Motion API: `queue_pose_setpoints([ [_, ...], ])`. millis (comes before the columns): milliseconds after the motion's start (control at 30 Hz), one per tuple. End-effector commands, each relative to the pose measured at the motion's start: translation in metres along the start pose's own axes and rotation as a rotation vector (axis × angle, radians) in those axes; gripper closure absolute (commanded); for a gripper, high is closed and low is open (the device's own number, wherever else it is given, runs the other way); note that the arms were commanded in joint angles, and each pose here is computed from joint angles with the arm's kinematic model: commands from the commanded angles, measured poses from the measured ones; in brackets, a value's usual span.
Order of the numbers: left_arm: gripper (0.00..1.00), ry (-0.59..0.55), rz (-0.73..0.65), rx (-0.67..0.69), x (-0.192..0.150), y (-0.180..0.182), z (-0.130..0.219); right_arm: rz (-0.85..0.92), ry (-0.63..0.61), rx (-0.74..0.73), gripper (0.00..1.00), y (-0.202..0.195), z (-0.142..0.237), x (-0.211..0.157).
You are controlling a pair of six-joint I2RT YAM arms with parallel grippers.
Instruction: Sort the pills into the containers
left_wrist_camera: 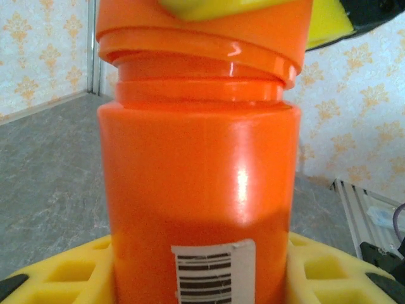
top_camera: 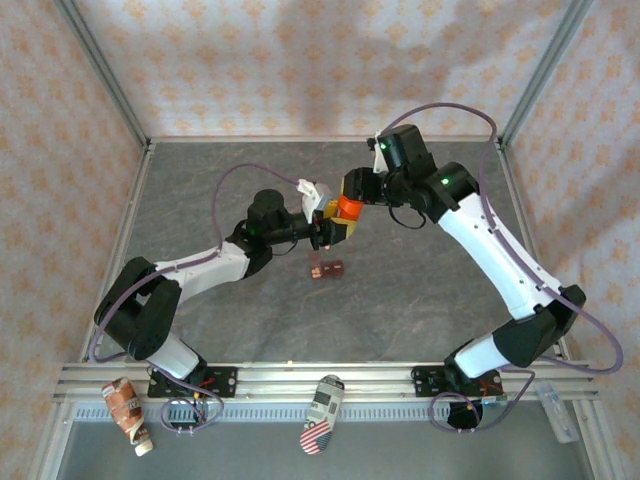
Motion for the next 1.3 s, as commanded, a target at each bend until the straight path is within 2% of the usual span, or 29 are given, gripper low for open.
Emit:
queue_pose_setpoints([
  [0,1.0,-0.111,-0.15,-0.055,0.055,-0.021,0.006,0.13,0.154,0.01,0.6,0.005,-0.005,-0.027],
  [200,1.0,-0.081,-0.156,-0.079,0.054,-0.023,0.006,0.236,0.234,0.017,0.6,0.007,-0.002,-0.033],
  [733,1.0,-0.051,-0.149,-0.083,0.053,-0.023,0.007,0.266,0.342,-0.04,0.6,-0.009,-0.006,-0.054],
  [833,1.0,-0.052,-0.15,-0.051,0.053,-0.019,0.007,0.211,0.331,-0.064,0.6,-0.012,-0.01,-0.053],
  [1033,1.0,-0.066,-0.184,0.056,0.054,-0.01,0.008,-0.048,0.24,-0.199,0.63,-0.024,-0.033,-0.049],
  [1267,1.0,-0.006,-0.189,0.061,0.042,-0.009,0.004,-0.114,0.196,-0.181,0.61,-0.014,-0.043,-0.045],
])
Point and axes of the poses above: each hand's point on the last joint's axis, 136 mm out from that joint toward the fingers, its own z axis back along the fingers, its own y axis along the line the jaws close on, x = y × z, the point moved 4 cm from there along z, back along the fingers, and after that the axes turned 1 degree about -z, right-handed, at the moved point
